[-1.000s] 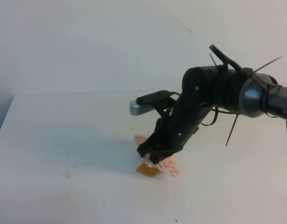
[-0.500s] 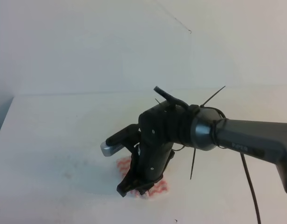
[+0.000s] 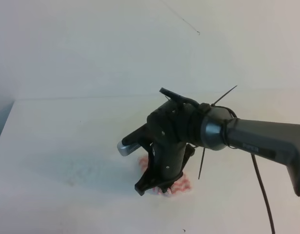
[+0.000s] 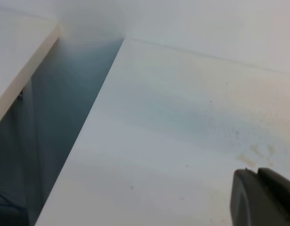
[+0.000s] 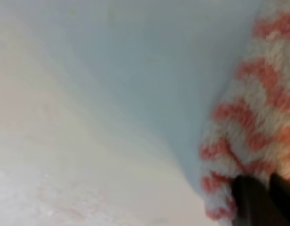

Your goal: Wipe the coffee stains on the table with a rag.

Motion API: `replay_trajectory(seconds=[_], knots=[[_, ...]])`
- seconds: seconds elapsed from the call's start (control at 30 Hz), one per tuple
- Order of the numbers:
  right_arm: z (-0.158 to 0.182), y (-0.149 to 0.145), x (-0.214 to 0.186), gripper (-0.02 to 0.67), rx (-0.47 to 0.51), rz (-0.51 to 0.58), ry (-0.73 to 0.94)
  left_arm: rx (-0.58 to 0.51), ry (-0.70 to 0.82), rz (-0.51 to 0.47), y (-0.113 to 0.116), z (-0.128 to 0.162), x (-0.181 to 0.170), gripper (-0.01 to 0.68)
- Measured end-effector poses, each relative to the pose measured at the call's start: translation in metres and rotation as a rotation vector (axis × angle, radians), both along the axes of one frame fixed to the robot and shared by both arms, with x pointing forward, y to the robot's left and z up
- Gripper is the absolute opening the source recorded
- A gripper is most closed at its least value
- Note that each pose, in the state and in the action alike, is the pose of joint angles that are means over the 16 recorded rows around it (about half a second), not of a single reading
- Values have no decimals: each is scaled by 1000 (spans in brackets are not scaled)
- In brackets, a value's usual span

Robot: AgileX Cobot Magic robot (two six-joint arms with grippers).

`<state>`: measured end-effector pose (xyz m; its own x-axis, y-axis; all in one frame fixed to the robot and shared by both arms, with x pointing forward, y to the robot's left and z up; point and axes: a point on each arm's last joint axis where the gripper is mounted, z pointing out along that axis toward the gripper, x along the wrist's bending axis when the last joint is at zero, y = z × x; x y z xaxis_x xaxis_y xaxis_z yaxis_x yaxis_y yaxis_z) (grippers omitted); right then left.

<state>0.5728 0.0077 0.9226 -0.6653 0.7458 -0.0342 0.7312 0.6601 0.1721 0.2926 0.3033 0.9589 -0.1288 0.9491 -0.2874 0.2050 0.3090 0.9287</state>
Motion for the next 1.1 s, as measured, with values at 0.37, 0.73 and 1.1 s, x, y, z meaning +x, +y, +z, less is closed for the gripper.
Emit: replay_trajectory(seconds=[0.37, 0.73, 1.1], knots=[[12, -48, 33, -4, -20, -103, 33, 0, 0, 0, 0, 0, 0, -1], [65, -112, 48, -4, 85, -209, -66, 0, 0, 0, 0, 0, 0, -1], [121, -156, 27, 22, 195, -274, -218, 0, 0, 0, 0, 0, 0, -1]])
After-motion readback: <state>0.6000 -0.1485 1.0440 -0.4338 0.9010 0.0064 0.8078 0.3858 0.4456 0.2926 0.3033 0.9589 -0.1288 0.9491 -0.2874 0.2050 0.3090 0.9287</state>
